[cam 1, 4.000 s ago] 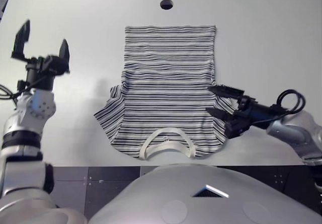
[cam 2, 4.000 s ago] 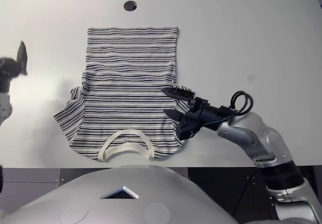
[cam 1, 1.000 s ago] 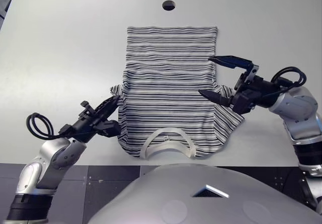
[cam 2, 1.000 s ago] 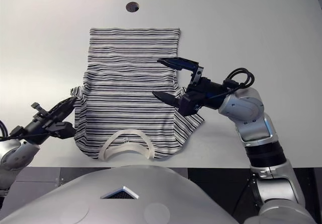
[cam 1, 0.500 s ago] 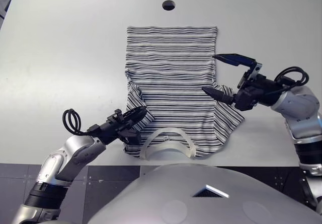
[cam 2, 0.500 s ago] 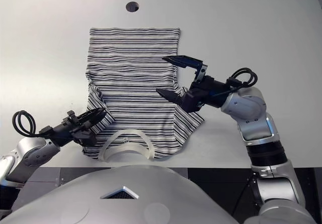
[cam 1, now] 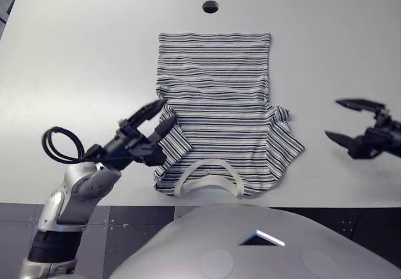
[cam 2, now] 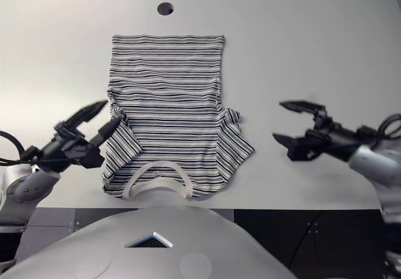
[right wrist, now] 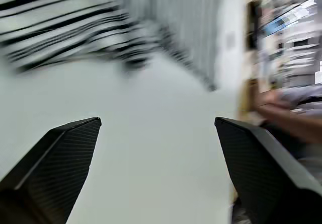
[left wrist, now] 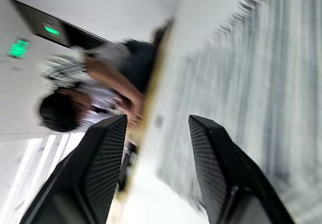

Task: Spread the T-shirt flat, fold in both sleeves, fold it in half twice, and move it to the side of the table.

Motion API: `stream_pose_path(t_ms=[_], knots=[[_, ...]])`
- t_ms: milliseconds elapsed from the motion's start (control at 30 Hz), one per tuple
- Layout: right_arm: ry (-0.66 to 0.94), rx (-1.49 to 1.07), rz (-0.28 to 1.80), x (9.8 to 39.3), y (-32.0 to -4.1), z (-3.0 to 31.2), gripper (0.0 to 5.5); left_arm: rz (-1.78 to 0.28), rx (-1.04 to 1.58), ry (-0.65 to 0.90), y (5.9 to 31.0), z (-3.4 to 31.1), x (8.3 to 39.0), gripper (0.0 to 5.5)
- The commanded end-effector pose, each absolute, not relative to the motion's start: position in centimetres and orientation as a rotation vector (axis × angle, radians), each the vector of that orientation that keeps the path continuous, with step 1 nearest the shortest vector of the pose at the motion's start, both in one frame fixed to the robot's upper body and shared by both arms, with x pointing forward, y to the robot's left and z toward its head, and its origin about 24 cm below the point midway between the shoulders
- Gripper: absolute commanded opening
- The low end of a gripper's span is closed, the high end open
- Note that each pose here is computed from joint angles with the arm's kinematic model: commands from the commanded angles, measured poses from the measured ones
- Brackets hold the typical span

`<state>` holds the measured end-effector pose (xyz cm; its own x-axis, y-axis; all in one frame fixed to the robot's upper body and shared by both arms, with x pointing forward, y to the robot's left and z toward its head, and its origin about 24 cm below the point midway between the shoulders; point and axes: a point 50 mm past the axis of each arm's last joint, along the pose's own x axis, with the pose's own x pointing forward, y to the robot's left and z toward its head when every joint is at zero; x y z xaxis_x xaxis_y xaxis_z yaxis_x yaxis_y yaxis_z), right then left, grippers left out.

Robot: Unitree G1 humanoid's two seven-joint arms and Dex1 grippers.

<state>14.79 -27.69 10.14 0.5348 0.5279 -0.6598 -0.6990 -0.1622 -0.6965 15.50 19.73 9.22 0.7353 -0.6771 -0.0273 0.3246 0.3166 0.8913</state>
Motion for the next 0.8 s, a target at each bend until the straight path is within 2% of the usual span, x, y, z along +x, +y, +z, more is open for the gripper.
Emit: stream_pose_path(t_ms=[33,233,733,800], knots=[[0.231,-1.386,1.158,11.5,-27.3,9.9,4.2,-0.678,0.953,-0.504,18.2,10.7,17.1,2.25],[0.168,-1.346,1.236,11.5,-24.3,6.9,4.2,-0.648,0.923,-0.519,18.7,11.0,18.5,2.25],[0.158,-1.348,1.196,13.2,-23.1,3.8,4.2,-0.559,0.931,-0.51,20.3,11.3,19.7,2.25],[0.16,-1.348,1.185,13.4,-23.2,3.7,3.88,-0.557,0.928,-0.509,20.3,11.2,19.8,2.3]])
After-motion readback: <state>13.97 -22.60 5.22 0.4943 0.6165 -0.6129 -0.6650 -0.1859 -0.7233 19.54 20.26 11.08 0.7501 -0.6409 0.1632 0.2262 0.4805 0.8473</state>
